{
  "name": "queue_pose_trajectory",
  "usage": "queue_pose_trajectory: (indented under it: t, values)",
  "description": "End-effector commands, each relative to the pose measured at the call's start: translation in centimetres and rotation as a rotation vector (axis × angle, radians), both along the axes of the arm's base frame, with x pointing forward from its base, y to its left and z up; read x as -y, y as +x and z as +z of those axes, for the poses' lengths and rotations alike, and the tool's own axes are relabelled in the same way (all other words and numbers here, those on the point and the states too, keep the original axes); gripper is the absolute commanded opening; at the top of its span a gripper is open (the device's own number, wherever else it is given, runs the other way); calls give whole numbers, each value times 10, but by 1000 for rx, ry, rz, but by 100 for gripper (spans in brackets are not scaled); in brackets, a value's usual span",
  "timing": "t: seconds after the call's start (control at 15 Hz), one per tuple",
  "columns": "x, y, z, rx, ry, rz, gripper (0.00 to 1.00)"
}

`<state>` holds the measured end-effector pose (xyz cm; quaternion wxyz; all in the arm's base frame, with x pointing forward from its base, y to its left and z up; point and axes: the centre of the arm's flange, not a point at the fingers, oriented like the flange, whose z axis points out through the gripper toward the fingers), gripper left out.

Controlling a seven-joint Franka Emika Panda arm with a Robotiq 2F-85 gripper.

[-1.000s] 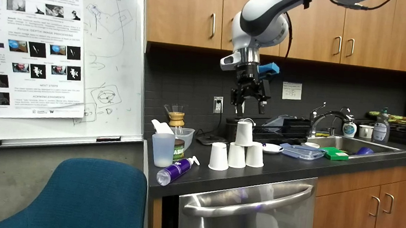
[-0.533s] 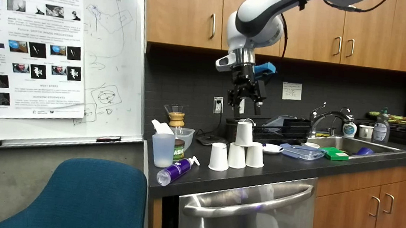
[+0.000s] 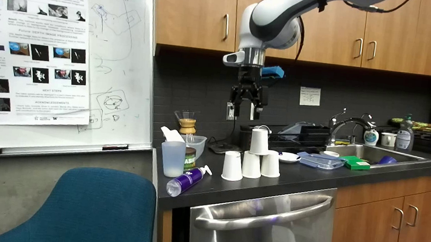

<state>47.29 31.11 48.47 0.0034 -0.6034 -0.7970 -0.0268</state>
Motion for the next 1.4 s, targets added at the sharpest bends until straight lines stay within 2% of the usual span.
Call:
queue_pose_trajectory:
  t: [0.0,0.6,1.33]
  values:
    - [0,-3,-1,55,16,32,100]
    - [0,-3,-5,33,-7,23,100]
    - [-2,-1,-7,22,6,17,100]
